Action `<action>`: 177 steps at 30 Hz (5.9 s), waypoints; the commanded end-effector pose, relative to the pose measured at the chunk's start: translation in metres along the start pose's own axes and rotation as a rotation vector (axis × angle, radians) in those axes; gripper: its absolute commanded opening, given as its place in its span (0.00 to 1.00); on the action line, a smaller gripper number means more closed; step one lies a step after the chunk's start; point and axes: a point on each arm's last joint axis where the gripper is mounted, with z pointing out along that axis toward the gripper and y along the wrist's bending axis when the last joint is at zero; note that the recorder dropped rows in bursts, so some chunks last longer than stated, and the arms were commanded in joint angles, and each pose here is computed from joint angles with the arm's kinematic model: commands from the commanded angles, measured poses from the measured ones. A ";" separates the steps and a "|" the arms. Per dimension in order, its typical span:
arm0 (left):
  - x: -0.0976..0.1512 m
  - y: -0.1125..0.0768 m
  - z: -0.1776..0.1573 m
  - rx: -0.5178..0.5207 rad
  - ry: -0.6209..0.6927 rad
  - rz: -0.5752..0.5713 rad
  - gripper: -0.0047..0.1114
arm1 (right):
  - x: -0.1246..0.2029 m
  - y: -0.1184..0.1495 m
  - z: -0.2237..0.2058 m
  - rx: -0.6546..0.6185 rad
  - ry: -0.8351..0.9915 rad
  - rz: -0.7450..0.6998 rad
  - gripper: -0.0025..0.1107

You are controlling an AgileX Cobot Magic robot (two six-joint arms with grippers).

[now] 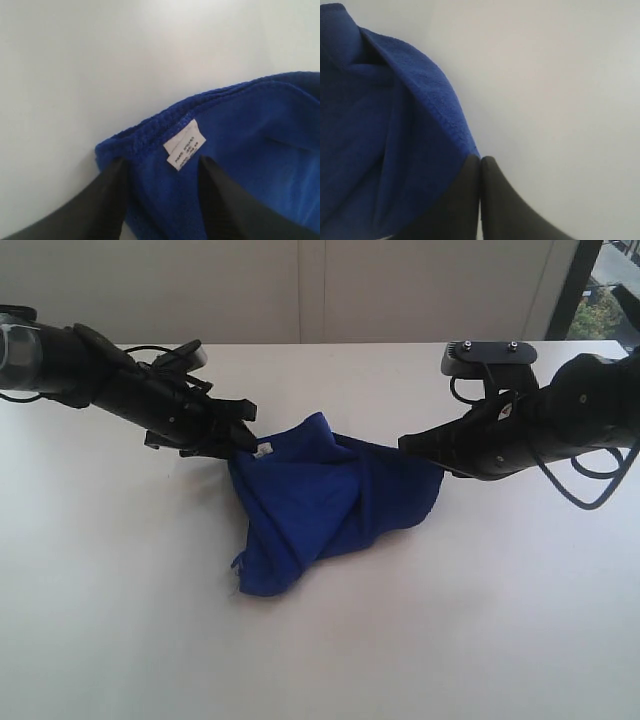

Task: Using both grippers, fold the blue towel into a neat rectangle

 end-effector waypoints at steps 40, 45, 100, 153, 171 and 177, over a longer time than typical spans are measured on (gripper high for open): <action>-0.008 -0.027 -0.056 -0.025 0.070 0.363 0.04 | -0.013 -0.003 -0.019 -0.002 -0.079 0.026 0.02; -0.013 -0.032 -0.123 -0.012 0.090 0.404 0.04 | -0.026 -0.008 -0.055 0.000 -0.169 0.031 0.02; 0.020 -0.019 -0.182 -0.237 -0.190 0.350 0.04 | -0.002 0.113 -0.024 -0.297 0.082 -0.014 0.02; 0.019 -0.019 -0.182 -0.243 -0.197 0.351 0.04 | 0.009 0.138 0.054 -0.216 0.134 -0.521 0.02; 0.068 -0.066 -0.299 -0.220 -0.166 0.460 0.04 | -0.062 0.042 -0.170 0.016 -0.072 -0.473 0.02; 0.106 -0.082 -0.341 -0.382 -0.109 0.443 0.04 | -0.041 0.032 -0.240 0.048 -0.098 -0.482 0.02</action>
